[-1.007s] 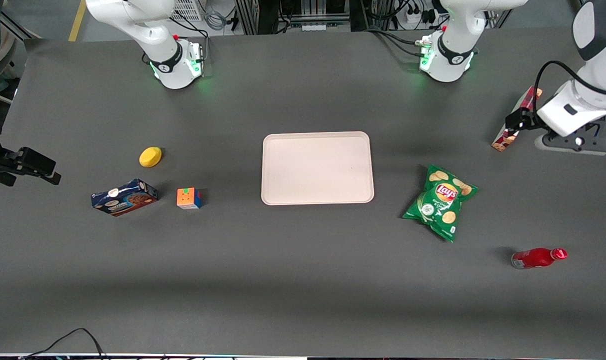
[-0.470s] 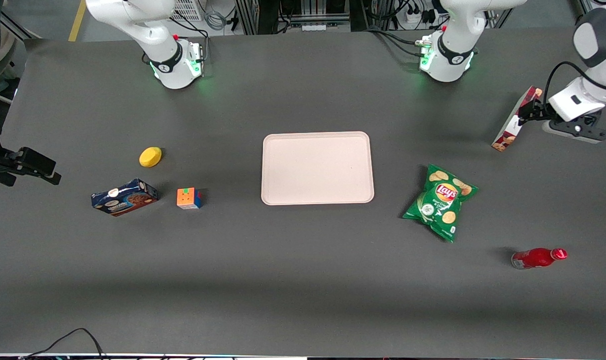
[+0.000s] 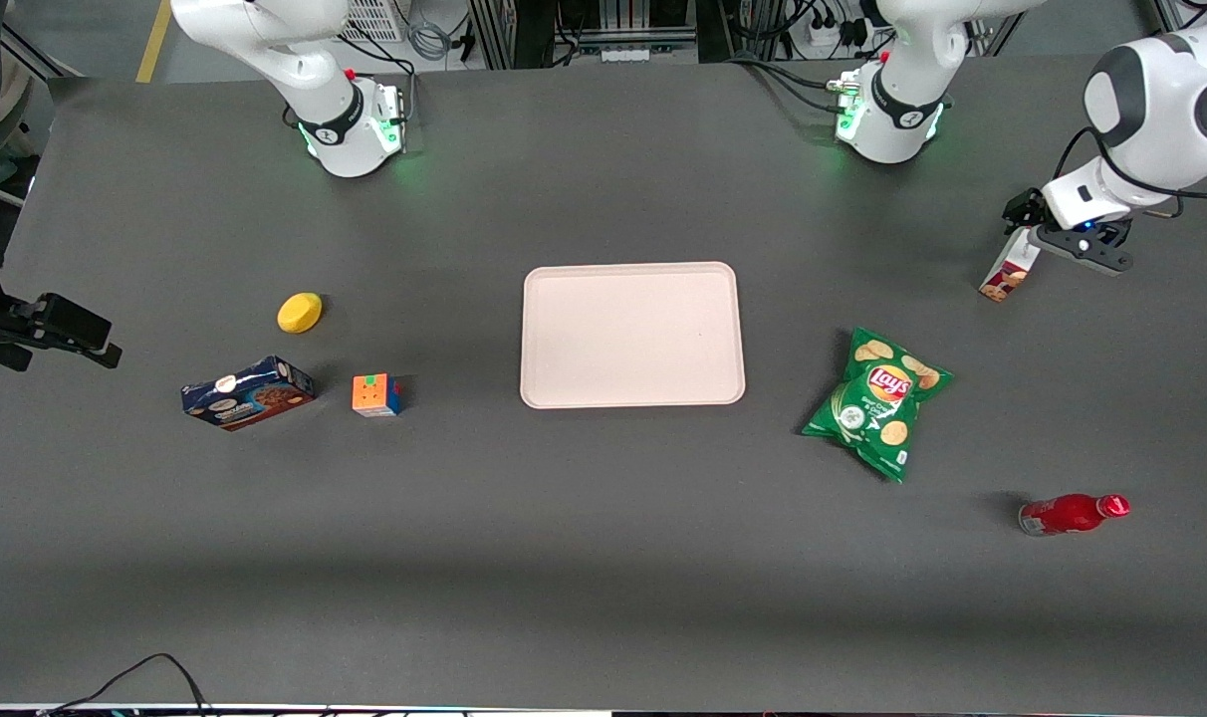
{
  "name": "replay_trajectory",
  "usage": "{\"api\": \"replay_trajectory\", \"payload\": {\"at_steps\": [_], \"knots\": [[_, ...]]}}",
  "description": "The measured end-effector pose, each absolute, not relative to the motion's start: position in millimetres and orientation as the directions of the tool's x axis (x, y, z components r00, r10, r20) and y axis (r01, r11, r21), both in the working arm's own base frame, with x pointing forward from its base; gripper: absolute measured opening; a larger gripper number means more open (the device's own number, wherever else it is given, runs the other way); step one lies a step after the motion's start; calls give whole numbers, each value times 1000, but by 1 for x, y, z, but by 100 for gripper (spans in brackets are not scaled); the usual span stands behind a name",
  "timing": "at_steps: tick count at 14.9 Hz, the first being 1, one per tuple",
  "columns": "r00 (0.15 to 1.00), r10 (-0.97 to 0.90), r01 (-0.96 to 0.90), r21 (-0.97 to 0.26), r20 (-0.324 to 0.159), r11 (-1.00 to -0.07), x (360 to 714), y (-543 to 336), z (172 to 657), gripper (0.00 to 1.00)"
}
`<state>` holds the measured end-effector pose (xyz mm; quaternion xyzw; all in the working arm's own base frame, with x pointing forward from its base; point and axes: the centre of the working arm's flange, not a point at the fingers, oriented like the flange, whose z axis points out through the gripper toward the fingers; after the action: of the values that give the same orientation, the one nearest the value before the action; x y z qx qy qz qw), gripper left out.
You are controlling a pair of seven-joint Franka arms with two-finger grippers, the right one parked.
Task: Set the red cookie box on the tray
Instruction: 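Close the left gripper on the cookie box and lift it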
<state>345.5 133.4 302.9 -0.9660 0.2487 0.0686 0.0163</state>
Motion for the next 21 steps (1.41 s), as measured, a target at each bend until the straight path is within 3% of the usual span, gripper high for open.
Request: {"api": "replay_trajectory", "payload": {"at_steps": [6,17,20,21], "knots": [[828,-555,-556,13,-79,-831,311,189,265,100],[826,-548,-544,70,-130,-836,287,195,216,100],[825,-549,-545,68,-133,-836,287,196,213,94],[824,-550,-546,68,-133,-835,287,195,213,85]]}}
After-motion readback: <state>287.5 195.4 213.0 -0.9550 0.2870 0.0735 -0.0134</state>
